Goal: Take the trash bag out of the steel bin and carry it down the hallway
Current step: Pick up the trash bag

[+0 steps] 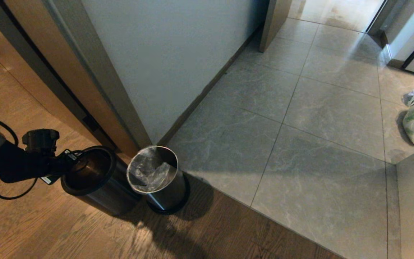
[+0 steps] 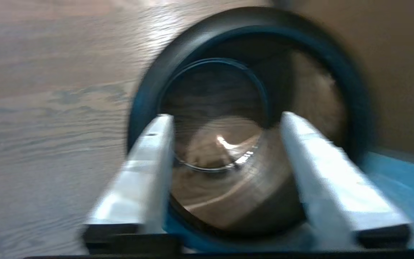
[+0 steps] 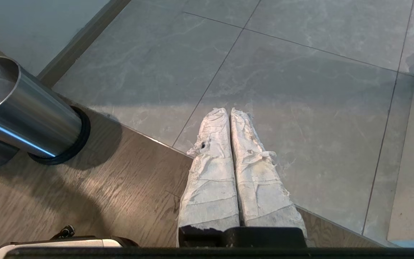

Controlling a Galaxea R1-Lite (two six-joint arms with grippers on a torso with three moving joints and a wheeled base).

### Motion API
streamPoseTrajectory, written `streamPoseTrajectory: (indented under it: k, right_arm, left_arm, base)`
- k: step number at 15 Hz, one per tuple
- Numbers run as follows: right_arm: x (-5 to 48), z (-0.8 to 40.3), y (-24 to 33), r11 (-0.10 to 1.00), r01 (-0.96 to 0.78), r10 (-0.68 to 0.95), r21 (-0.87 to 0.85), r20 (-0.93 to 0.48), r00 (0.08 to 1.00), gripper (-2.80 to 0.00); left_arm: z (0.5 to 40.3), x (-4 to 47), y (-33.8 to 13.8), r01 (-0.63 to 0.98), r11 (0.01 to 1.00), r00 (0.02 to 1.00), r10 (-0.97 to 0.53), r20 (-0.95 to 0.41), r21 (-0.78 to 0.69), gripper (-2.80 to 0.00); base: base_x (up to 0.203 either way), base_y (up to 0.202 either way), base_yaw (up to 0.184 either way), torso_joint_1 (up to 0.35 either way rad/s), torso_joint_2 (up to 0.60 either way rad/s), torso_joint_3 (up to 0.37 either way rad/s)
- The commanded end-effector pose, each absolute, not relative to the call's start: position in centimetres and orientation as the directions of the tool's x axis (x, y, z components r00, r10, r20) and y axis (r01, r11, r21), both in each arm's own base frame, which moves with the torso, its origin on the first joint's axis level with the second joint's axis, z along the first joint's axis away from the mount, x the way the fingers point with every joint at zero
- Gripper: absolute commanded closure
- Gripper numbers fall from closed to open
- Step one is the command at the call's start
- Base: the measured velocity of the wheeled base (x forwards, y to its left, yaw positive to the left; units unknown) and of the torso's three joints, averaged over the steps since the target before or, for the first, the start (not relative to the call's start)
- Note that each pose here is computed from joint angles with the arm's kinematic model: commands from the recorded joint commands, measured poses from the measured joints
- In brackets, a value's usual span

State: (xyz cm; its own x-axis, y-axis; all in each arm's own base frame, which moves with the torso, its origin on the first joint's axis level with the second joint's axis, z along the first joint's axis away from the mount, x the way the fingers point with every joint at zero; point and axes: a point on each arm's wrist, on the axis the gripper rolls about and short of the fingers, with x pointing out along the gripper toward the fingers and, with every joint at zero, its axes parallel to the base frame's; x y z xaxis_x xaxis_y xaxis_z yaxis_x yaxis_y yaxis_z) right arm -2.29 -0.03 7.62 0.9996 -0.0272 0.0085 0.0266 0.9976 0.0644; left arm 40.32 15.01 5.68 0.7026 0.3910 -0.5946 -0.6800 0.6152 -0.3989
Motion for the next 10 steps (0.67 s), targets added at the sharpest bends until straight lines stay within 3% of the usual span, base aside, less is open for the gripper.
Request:
streamPoseTrajectory:
  k: [1, 10]
  right_arm:
    - [-2.3, 7.6, 0.0, 0.998, 0.027, -0.028, 0.065, 0.008, 1.0, 0.0]
    - [-2.3, 7.6, 0.0, 0.998, 0.027, -0.028, 0.065, 0.008, 1.0, 0.0]
  left_arm:
    - [8.9, 39.8, 13.3, -0.634, 0.646, 0.75, 0.379, -0.542, -0.425, 0.0]
    - [12.1, 36.5, 5.3, -0.513, 0.787, 0.759, 0.229, -0.61, -0.343, 0.0]
  base:
    - [0.0, 0.0, 0.0, 0.0, 0.0, 0.0]
    - [0.0, 0.0, 0.0, 0.0, 0.0, 0.0]
